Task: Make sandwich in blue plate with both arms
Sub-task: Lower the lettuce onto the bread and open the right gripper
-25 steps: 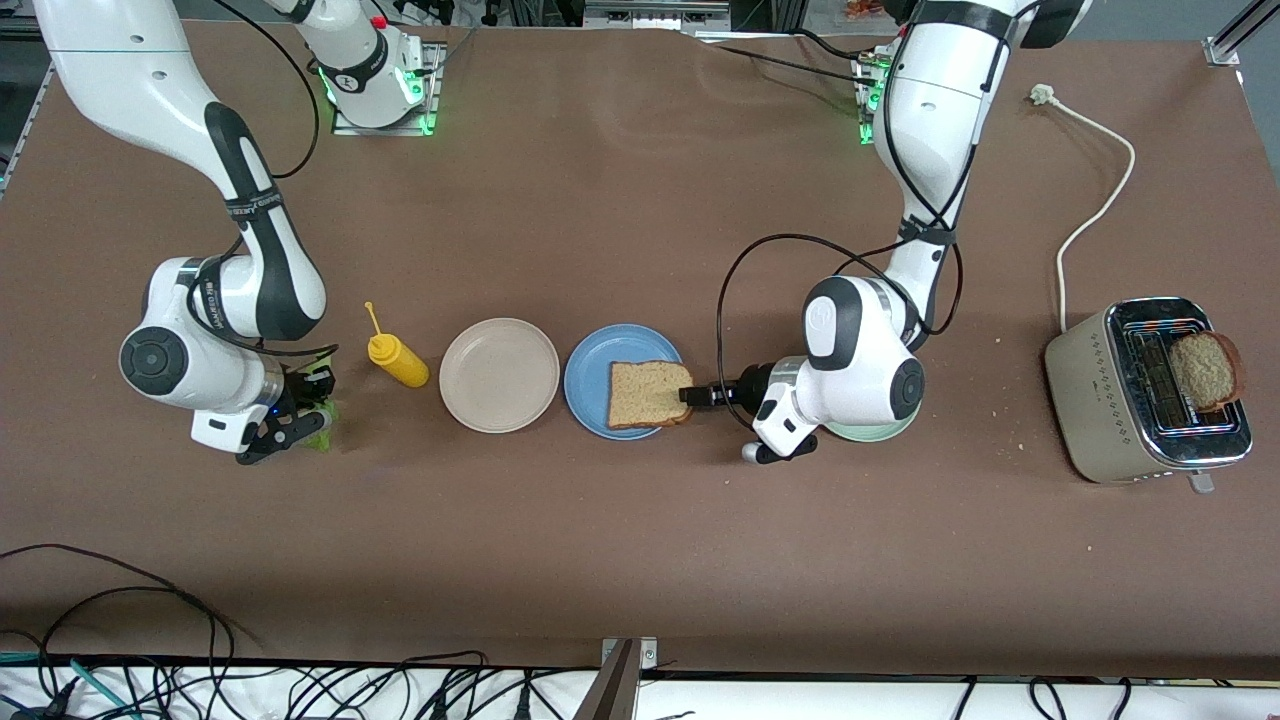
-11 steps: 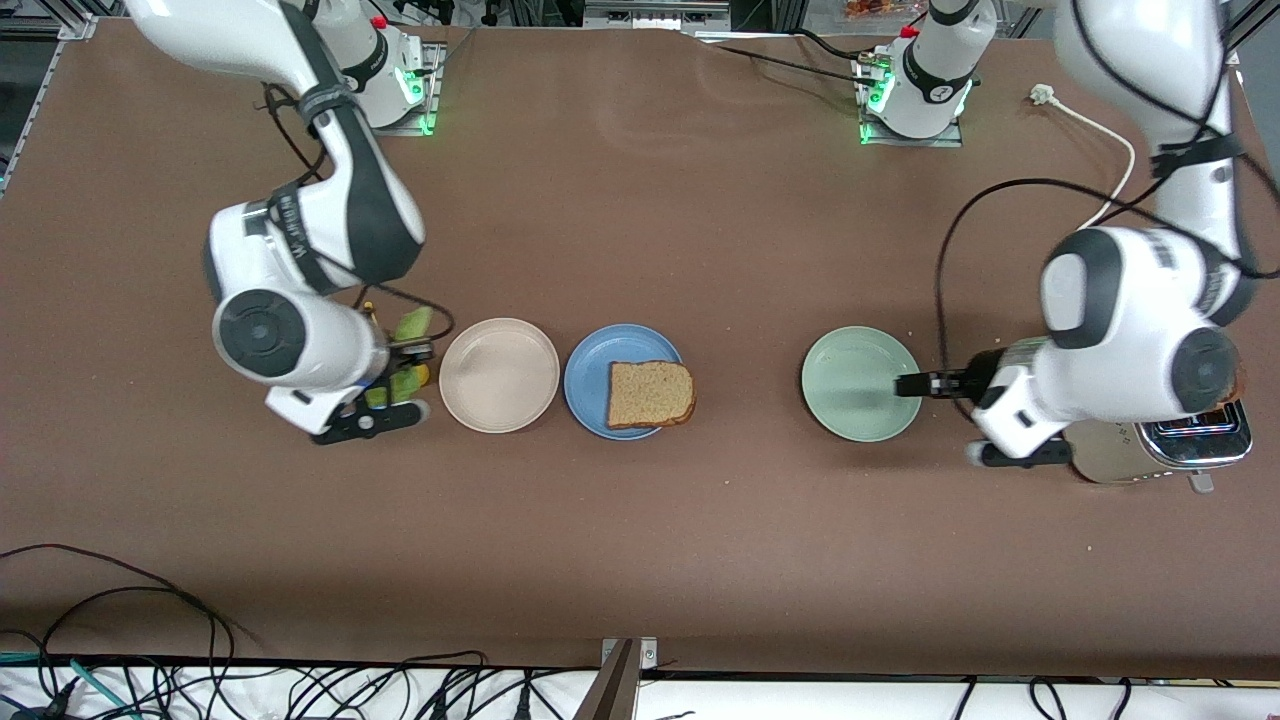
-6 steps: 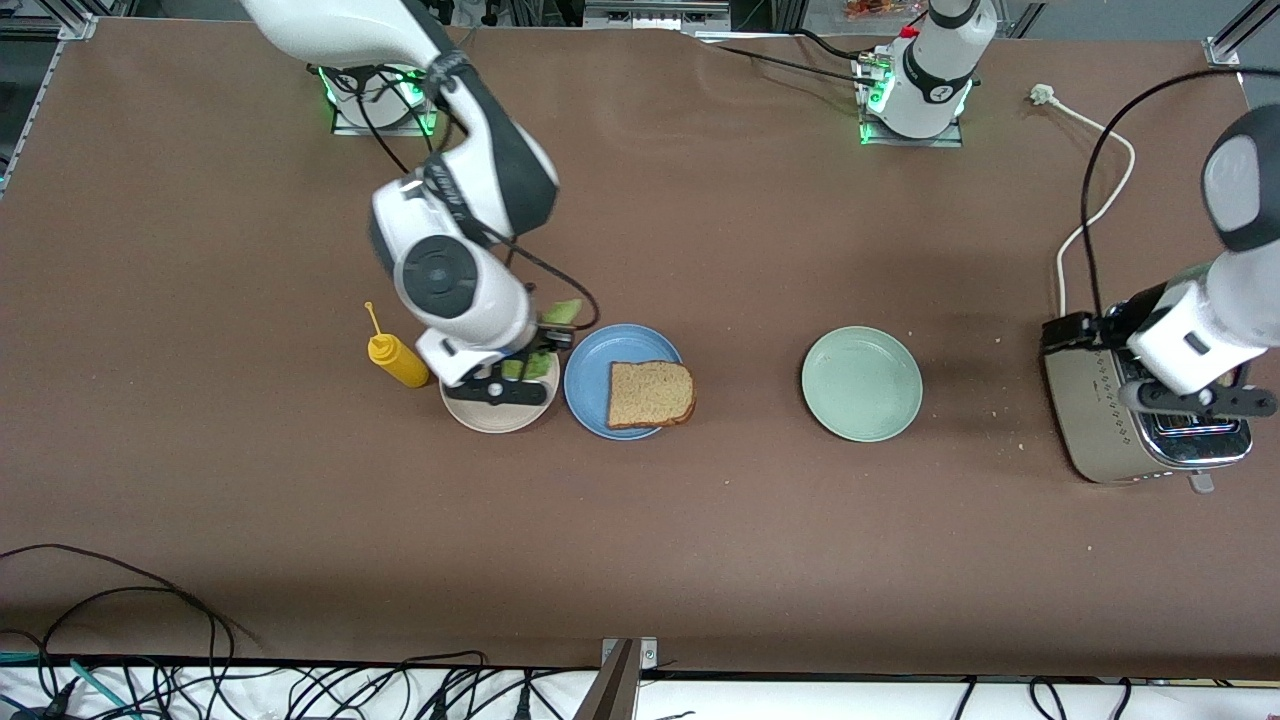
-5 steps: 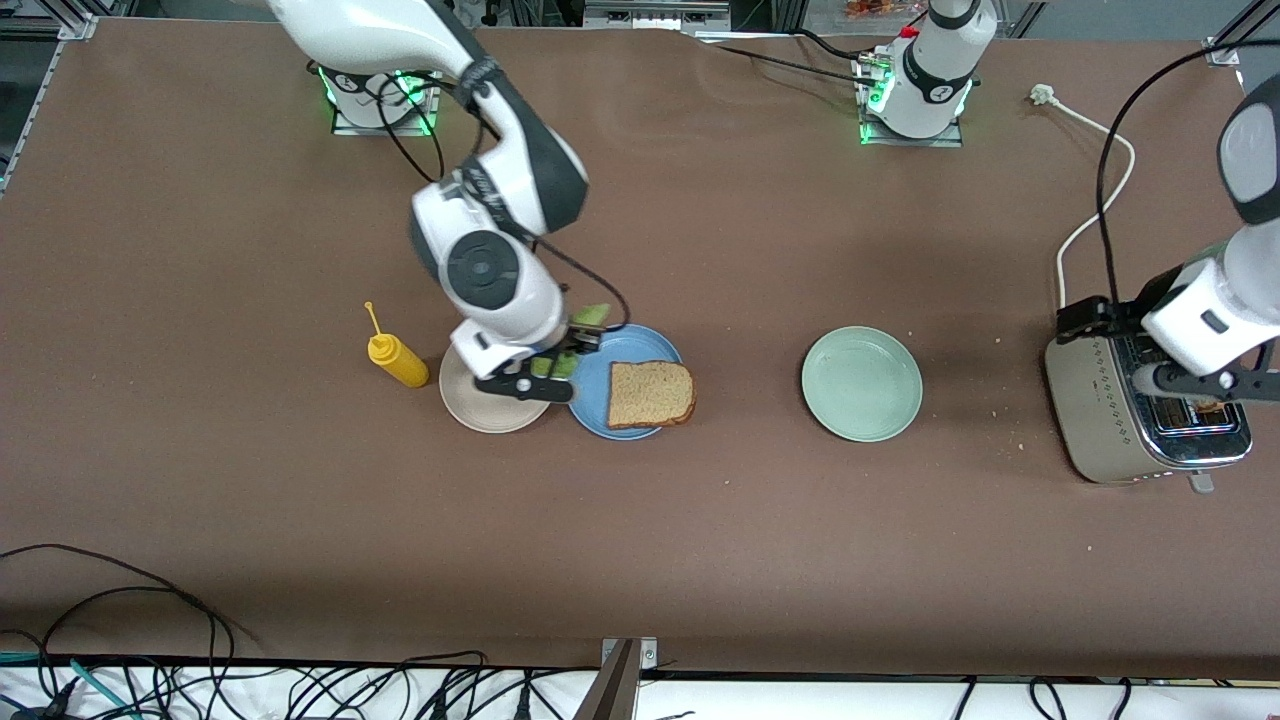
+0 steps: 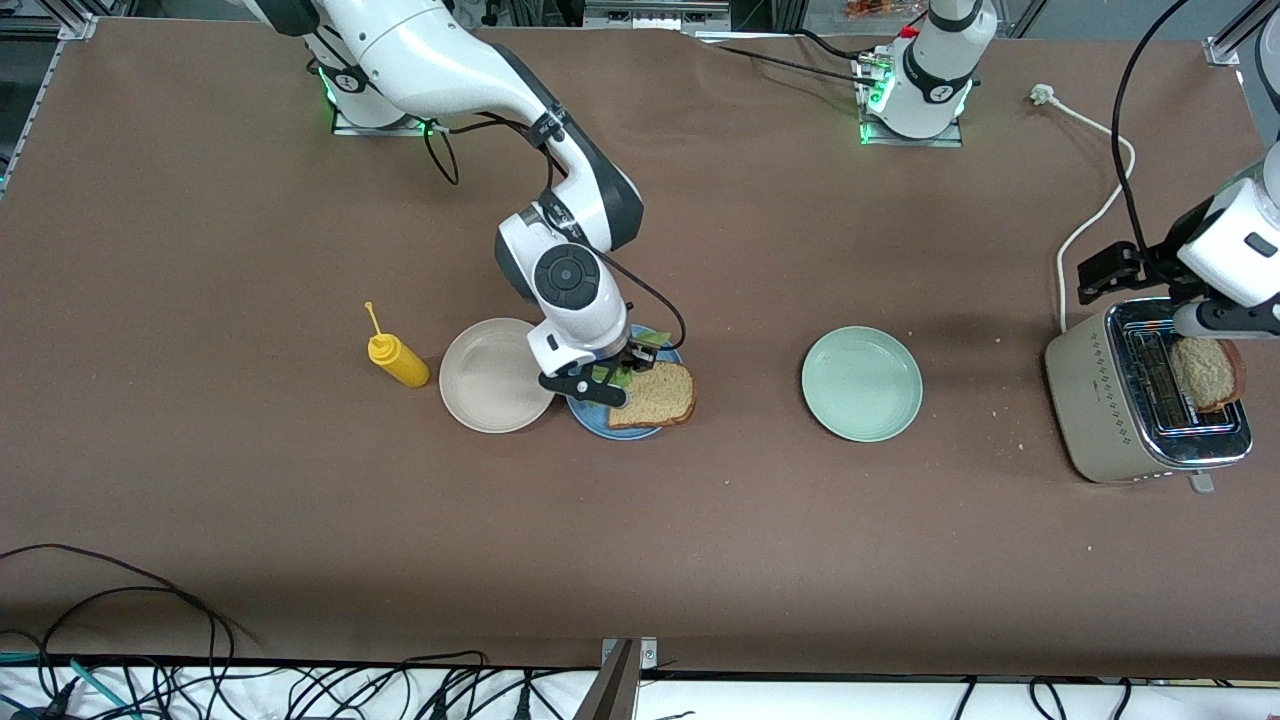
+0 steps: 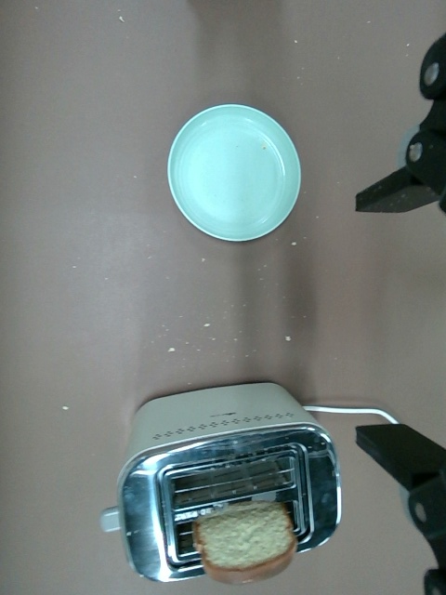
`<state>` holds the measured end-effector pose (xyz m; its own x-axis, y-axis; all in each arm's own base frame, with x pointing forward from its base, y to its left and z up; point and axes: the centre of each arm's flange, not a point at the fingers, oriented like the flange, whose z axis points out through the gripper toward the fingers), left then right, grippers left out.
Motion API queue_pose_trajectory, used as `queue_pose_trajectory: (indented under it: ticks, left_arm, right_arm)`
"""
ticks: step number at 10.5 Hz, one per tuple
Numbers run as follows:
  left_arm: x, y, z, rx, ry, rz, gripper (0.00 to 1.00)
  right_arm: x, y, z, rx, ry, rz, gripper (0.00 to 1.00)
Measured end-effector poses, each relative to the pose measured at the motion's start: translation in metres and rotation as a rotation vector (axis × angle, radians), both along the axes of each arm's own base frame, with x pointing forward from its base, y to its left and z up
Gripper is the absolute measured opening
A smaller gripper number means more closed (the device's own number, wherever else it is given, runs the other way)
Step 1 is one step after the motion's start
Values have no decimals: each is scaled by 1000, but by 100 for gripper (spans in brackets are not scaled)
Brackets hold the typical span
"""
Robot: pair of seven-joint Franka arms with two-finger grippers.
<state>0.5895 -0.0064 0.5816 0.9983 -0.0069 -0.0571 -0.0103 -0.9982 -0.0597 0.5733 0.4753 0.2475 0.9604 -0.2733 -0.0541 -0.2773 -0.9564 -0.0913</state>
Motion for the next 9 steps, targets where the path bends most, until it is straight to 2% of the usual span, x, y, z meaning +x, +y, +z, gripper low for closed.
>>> queue_pose_trajectory:
  ticks: [5,7,9]
  left_arm:
    - [-33,8,-12,-11,-15,33,100]
    - [-39,4,-8,-13,-21,47,100]
    - [-40,0,-8,-12,-18,53,100]
  right_arm:
    - [6,-4,11,1,-12,-25,98]
    - [17,-21,43,-30,-18,-9,100]
    - [27,-52,99,-76,-18,82,100]
